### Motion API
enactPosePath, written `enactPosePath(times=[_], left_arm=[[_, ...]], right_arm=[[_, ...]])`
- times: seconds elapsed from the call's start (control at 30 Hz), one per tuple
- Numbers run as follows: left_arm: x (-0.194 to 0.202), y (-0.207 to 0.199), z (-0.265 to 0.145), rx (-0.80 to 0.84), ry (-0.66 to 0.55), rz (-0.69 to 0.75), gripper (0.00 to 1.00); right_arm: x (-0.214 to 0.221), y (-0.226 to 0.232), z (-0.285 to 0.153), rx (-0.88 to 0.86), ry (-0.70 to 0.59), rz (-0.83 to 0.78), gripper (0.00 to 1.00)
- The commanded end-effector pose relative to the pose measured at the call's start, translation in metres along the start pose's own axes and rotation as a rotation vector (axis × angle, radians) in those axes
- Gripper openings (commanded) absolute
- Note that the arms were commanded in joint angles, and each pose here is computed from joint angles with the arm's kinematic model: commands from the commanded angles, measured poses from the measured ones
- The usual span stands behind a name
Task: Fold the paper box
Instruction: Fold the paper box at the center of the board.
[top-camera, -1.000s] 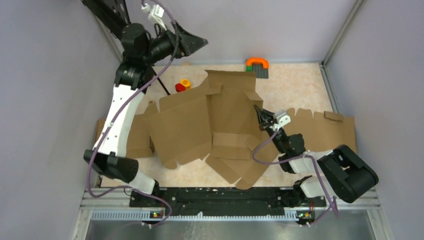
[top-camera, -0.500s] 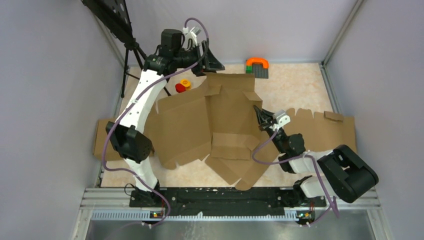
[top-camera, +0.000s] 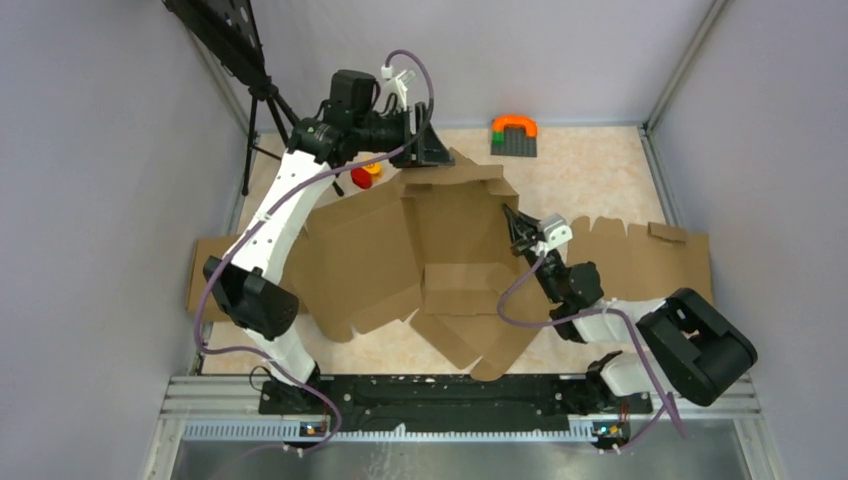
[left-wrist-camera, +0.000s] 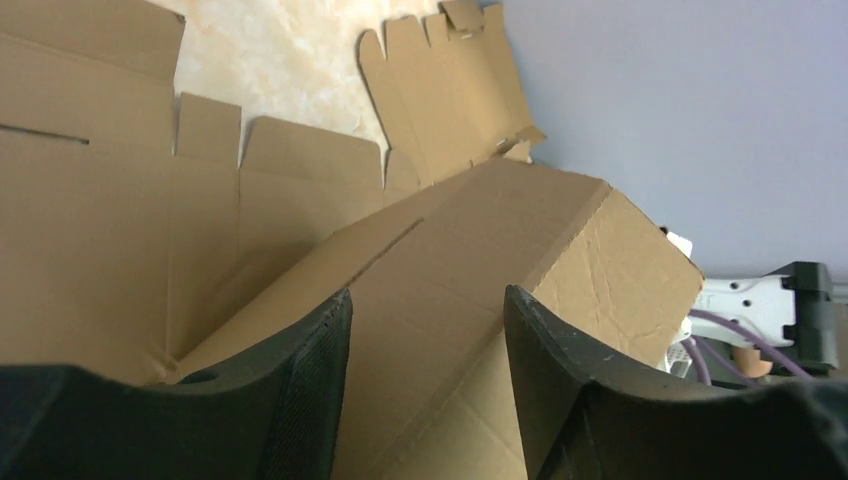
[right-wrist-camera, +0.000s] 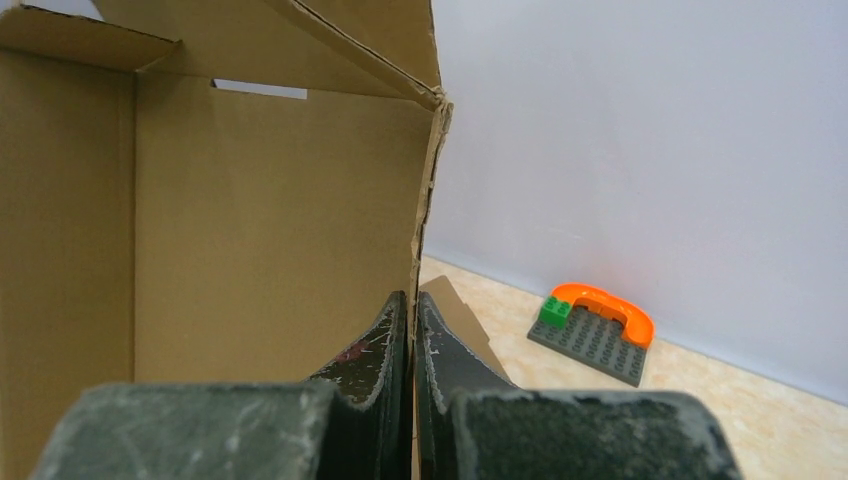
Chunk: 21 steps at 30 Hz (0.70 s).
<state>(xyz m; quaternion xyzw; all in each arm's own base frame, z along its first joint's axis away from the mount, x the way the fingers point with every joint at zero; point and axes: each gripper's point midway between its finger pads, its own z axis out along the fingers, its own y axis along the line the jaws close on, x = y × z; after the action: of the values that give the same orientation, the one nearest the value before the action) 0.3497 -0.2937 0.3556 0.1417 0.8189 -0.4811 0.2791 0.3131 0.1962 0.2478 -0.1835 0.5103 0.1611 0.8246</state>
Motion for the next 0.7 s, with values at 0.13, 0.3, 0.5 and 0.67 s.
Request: enactPosePath(times=[0.13, 0.3, 0.5, 0.67], left_arm=[[0.010, -0.021, -0.016, -0.069, -0.084, 0.180, 0.59], [0.026, -0.017, -0.008, -0.090, -0.062, 0.214, 0.56], [0.034, -0.006, 0.004, -0.160, -0.054, 0.275, 0.56], [0.037, -0.014, 0.008, -0.187, -0.085, 0.479, 0.67]], right_arm=[[-0.006, -0.002, 0.008, 0.032, -0.004, -0.026, 0.00], [-0.005, -0.002, 0.009, 0.038, -0.001, -0.023, 0.00], [-0.006, 0.001, 0.010, 0.031, -0.006, -0.016, 0.00], [-0.007, 0.002, 0.011, 0.023, -0.011, -0.018, 0.00]])
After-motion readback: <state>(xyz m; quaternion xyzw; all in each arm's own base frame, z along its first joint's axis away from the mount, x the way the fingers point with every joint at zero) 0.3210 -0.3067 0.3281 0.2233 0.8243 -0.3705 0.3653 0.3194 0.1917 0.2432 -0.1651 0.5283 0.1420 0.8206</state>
